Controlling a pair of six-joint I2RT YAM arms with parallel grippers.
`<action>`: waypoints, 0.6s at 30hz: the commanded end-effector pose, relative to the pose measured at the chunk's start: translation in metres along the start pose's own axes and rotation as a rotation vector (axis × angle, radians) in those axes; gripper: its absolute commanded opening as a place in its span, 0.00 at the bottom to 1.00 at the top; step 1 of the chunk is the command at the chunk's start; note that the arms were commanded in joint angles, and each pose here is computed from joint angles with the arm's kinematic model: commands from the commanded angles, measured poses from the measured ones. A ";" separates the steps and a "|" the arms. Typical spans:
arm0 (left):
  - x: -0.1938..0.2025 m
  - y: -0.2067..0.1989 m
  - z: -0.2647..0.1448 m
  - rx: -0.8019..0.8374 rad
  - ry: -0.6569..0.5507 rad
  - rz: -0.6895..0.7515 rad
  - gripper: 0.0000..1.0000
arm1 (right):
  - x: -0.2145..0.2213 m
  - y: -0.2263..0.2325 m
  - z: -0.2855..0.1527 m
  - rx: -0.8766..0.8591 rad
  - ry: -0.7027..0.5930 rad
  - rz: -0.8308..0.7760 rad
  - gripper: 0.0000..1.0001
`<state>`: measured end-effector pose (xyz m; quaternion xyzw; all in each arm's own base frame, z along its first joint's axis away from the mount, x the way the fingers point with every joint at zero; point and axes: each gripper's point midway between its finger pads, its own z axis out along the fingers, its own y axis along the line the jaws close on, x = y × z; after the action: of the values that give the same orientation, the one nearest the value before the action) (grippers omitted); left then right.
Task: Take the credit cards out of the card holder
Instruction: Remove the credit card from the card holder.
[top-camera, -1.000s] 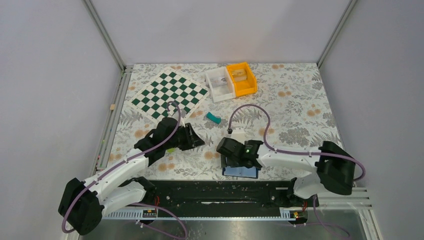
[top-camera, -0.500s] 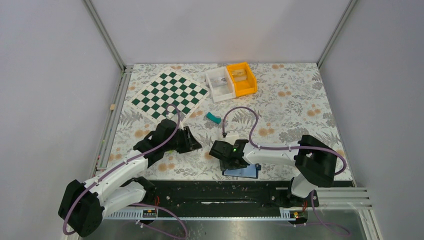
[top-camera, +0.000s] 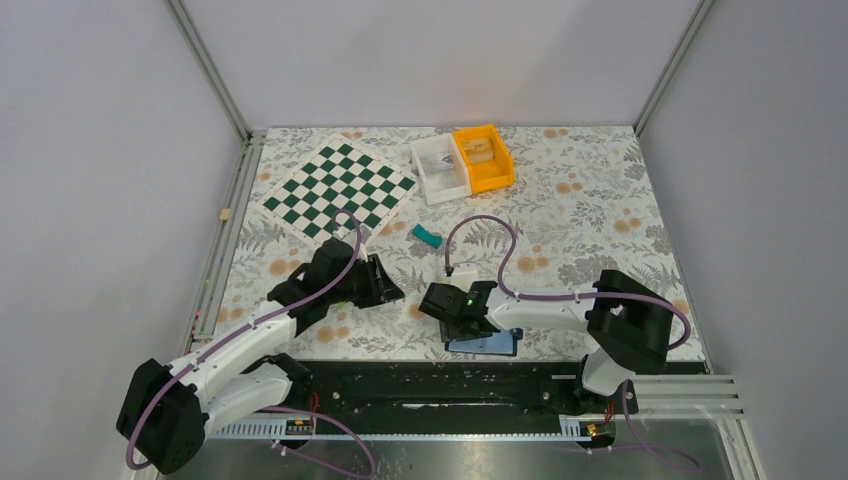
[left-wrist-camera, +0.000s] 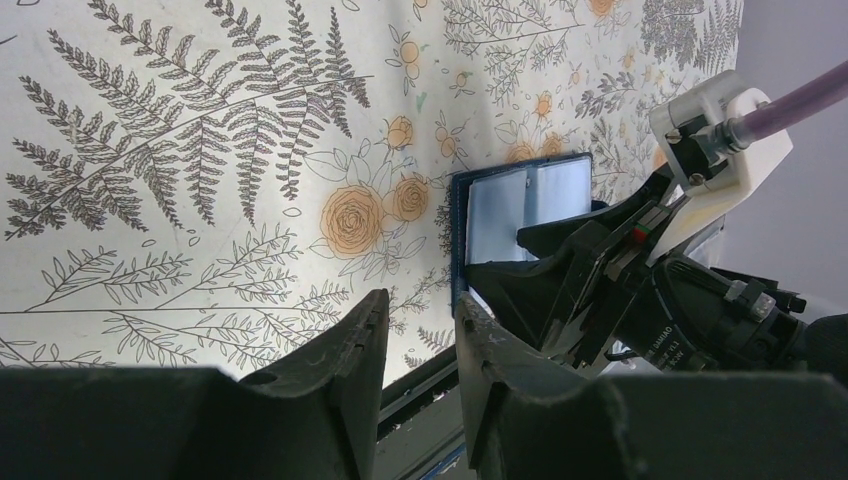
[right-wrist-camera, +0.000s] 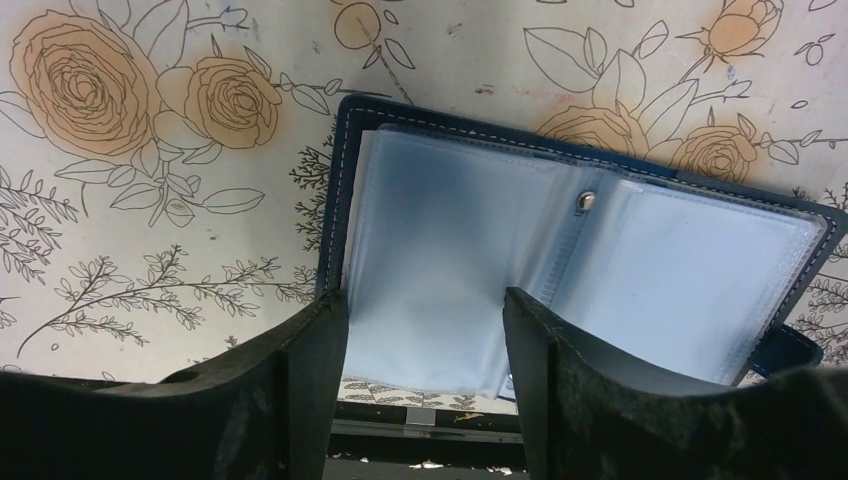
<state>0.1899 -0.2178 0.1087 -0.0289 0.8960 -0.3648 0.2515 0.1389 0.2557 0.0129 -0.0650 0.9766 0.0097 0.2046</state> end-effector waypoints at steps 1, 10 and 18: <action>-0.007 -0.009 -0.001 0.044 -0.024 0.008 0.31 | 0.007 -0.010 0.006 0.043 -0.001 0.003 0.63; -0.004 -0.011 -0.003 0.060 -0.020 0.020 0.31 | 0.007 -0.009 0.006 0.011 -0.016 0.011 0.43; -0.003 -0.013 -0.004 0.072 -0.019 0.024 0.32 | -0.002 0.005 -0.003 -0.116 -0.072 -0.011 0.27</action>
<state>0.1874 -0.2197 0.1104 -0.0235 0.8932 -0.3735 0.2494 0.1405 0.2524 0.0159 -0.0691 0.9703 0.0375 0.2287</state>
